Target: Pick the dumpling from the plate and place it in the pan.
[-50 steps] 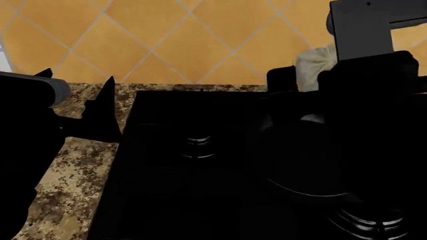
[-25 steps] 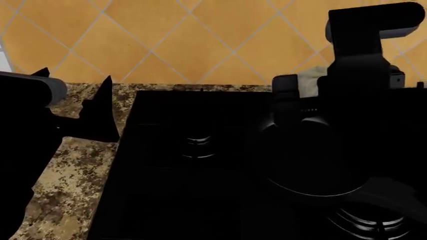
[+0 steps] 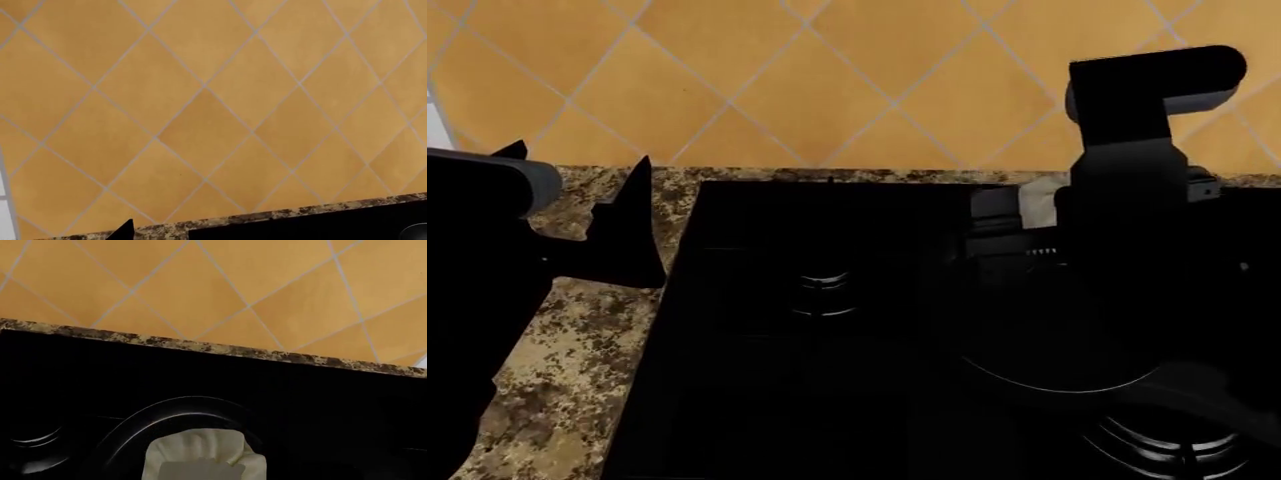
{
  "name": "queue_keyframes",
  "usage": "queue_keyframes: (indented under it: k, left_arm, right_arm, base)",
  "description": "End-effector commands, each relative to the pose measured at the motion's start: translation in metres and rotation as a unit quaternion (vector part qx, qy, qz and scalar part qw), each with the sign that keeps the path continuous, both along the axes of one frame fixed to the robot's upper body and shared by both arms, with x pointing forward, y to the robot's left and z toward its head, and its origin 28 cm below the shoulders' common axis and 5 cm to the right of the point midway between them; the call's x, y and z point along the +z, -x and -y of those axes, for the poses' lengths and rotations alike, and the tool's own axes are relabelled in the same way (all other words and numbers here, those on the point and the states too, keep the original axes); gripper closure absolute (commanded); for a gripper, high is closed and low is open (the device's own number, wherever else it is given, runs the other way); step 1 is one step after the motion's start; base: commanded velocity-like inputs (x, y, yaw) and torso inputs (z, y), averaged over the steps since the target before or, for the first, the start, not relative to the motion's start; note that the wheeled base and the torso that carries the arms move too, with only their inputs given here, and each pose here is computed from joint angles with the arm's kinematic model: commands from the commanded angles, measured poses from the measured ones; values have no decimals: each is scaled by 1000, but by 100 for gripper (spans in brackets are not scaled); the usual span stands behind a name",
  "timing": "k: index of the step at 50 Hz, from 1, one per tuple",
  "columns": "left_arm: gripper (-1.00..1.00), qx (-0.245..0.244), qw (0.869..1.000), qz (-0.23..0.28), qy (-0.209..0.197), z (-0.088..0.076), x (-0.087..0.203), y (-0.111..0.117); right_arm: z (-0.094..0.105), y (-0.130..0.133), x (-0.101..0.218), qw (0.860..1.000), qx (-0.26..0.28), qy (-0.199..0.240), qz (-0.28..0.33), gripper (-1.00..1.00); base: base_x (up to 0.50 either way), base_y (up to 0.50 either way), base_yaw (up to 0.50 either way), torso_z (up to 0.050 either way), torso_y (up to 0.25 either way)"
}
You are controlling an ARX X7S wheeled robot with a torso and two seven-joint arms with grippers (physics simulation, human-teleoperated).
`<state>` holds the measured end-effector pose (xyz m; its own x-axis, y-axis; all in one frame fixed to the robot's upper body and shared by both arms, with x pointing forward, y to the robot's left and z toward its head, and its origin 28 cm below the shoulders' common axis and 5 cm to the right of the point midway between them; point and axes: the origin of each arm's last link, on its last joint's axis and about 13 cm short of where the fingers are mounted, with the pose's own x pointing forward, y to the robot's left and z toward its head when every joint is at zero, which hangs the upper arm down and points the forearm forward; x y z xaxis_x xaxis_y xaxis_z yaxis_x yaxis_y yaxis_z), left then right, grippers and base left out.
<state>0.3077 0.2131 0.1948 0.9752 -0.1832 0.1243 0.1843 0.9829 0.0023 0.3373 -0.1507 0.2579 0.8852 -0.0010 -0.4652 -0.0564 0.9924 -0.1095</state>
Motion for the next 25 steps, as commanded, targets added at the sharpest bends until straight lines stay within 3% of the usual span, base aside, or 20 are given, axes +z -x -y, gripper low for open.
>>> queue_keyframes:
  k: [1, 25]
  left_arm:
    - [-100, 0, 1000, -1, 0, 0, -1, 0]
    - [-100, 0, 1000, -2, -1, 0, -4, 0]
  right_arm:
    - [2, -2, -6, 1000, 1, 5, -9, 100]
    - [7, -2, -30, 999, -11, -4, -32, 100]
  base:
    - [0, 0, 0, 0, 0]
    - [0, 0, 0, 0, 0]
